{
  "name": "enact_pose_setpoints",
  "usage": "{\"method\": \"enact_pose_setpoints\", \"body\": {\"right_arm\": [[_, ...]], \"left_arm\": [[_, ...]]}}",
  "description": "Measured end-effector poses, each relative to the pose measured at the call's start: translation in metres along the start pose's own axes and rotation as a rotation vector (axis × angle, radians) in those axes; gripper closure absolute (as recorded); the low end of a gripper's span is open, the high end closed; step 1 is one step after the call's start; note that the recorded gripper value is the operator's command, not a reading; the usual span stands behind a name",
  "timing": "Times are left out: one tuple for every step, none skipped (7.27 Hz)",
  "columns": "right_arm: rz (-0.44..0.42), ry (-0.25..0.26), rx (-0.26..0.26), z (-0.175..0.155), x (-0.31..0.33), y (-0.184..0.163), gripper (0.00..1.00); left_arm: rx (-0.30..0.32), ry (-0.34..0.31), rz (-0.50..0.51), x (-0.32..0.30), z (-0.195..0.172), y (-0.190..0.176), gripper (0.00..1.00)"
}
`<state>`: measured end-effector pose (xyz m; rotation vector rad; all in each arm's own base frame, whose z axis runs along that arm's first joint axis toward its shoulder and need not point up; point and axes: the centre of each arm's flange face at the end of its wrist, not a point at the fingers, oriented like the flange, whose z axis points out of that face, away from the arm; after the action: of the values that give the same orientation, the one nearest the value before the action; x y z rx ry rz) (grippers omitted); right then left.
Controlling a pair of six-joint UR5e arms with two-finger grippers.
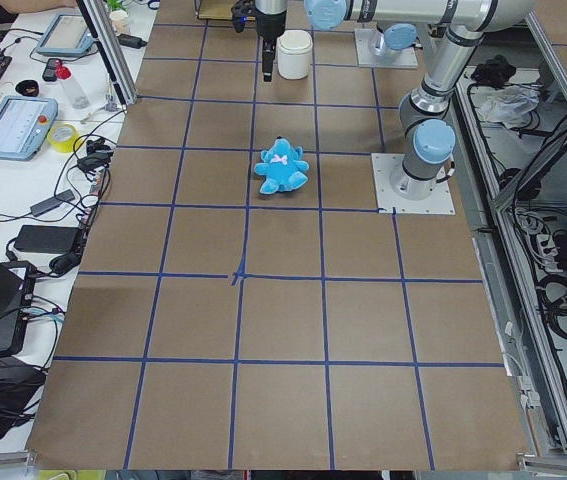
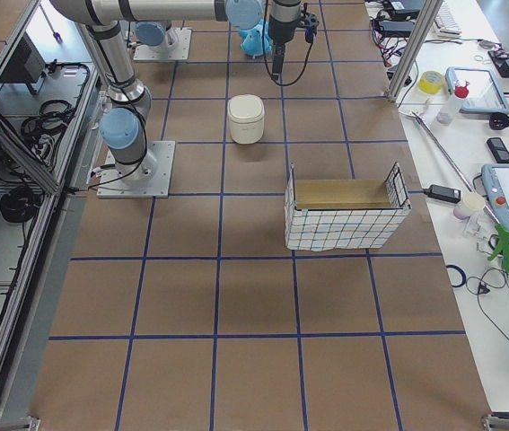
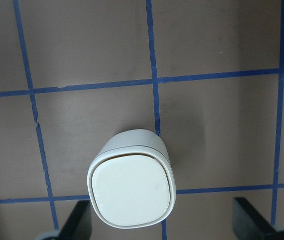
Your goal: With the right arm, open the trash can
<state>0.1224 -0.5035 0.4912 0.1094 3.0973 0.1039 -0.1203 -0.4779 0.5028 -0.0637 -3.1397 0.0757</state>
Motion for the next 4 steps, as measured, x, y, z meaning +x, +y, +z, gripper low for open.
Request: {"method": "enact_pose_setpoints", "body": {"right_arm": [[-0.001, -0.002, 0.000, 0.000, -0.001, 0.000, 0.00], [-0.002, -0.004, -0.001, 0.000, -0.002, 0.001, 0.01], [0.001, -0.023, -0.004, 0.001, -0.005, 0.001, 0.20], [0.004, -0.071, -0.013, 0.003, -0.012, 0.003, 0.55]], "left_arm": [[0.000, 0.000, 0.000, 0.000, 0.000, 0.000, 0.00], [0.000, 0.000, 0.000, 0.000, 0.000, 0.000, 0.00], [0.000, 0.000, 0.000, 0.000, 0.000, 0.000, 0.00], [0.000, 0.000, 0.000, 0.000, 0.000, 0.000, 0.00]]}}
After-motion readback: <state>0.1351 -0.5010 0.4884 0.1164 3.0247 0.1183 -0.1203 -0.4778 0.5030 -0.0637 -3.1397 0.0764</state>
